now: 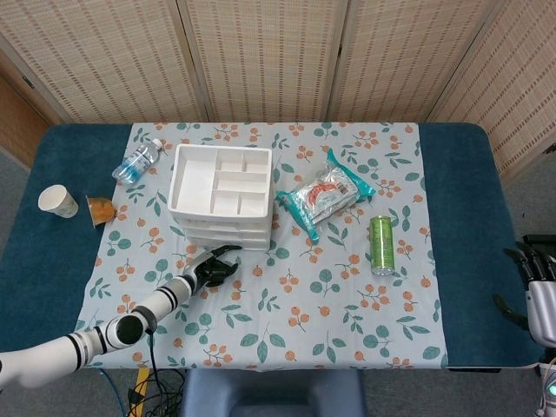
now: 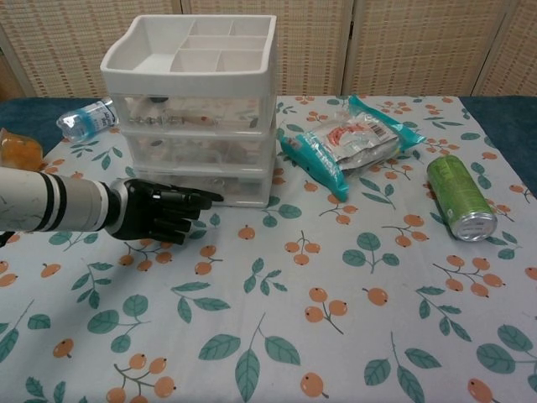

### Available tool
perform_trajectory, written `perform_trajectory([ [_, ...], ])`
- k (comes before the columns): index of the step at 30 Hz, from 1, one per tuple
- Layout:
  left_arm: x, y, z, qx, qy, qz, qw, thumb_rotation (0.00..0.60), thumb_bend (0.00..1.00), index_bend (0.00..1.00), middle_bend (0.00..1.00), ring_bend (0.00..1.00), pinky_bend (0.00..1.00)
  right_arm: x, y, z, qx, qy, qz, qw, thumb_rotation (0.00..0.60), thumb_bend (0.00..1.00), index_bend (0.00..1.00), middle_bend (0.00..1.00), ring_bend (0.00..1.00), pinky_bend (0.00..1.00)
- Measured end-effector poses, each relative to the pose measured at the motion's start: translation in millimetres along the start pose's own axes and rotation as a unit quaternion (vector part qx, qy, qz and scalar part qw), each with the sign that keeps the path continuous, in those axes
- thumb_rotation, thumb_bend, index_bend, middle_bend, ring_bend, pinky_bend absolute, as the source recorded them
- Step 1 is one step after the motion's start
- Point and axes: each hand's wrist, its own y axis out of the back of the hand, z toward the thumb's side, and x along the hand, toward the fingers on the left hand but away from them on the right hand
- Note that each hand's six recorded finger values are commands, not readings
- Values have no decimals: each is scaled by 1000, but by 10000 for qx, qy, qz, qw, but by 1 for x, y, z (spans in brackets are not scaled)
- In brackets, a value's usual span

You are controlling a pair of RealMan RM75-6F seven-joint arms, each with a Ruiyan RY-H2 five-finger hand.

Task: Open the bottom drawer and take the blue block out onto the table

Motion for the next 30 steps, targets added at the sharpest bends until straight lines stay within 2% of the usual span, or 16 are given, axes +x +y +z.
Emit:
perform_trajectory([
  [22, -15, -7, -13, 79, 193, -270, 9994, 600, 479, 200, 985, 1000, 1000, 0, -3, 4, -35, 41, 33, 10000, 600, 265, 163, 131, 169, 215],
  [30, -22, -12, -13, 105, 162, -352, 9992, 600, 479, 102, 976, 1000, 1000, -1, -3, 5, -47, 57, 30, 10000, 600, 265, 163, 131, 171, 215],
])
